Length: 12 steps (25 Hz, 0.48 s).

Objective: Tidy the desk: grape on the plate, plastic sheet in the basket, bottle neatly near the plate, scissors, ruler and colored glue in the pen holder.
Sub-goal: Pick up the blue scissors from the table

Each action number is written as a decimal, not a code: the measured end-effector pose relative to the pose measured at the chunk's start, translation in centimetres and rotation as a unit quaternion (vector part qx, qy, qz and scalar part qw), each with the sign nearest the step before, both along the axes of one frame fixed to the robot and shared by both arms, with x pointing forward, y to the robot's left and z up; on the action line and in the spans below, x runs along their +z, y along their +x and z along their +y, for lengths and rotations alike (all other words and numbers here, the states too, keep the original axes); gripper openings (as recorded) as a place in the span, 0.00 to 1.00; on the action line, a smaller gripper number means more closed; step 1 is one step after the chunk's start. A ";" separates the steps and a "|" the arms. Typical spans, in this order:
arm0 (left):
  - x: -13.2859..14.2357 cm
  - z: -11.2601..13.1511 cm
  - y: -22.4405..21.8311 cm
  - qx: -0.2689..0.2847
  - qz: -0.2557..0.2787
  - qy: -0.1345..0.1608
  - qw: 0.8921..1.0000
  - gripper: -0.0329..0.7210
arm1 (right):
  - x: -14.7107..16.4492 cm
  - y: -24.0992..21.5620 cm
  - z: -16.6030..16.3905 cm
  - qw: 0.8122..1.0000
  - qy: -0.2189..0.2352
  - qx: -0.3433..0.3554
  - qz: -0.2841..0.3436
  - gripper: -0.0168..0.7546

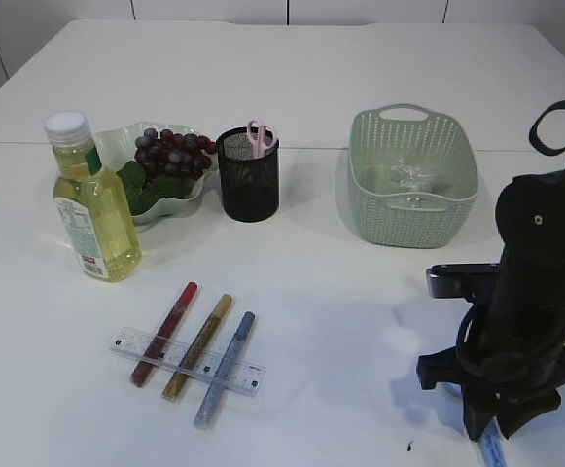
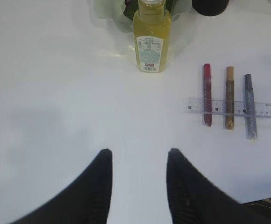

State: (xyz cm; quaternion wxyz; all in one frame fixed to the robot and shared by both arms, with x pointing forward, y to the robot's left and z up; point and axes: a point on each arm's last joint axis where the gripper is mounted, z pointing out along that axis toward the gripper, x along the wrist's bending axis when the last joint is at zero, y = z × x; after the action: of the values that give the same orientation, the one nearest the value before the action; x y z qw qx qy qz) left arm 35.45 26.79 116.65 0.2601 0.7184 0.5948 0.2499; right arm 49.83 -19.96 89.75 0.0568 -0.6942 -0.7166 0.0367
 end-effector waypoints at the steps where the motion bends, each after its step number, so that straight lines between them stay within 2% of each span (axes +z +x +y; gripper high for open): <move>1: 0.0 0.0 0.0 0.000 0.000 0.000 1.000 0.43 | 0.0 0.0 0.0 1.000 0.000 0.000 0.000 0.38; 12: 0.0 0.0 0.0 0.000 0.000 0.000 1.000 0.43 | -0.1 0.0 0.0 1.000 0.000 0.000 0.000 0.38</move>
State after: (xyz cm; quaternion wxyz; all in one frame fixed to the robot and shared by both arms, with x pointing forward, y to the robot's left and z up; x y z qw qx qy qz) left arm 35.45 26.79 116.65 0.2601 0.7184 0.5948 0.2499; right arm 49.86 -19.96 89.64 0.0569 -0.6943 -0.7165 0.0370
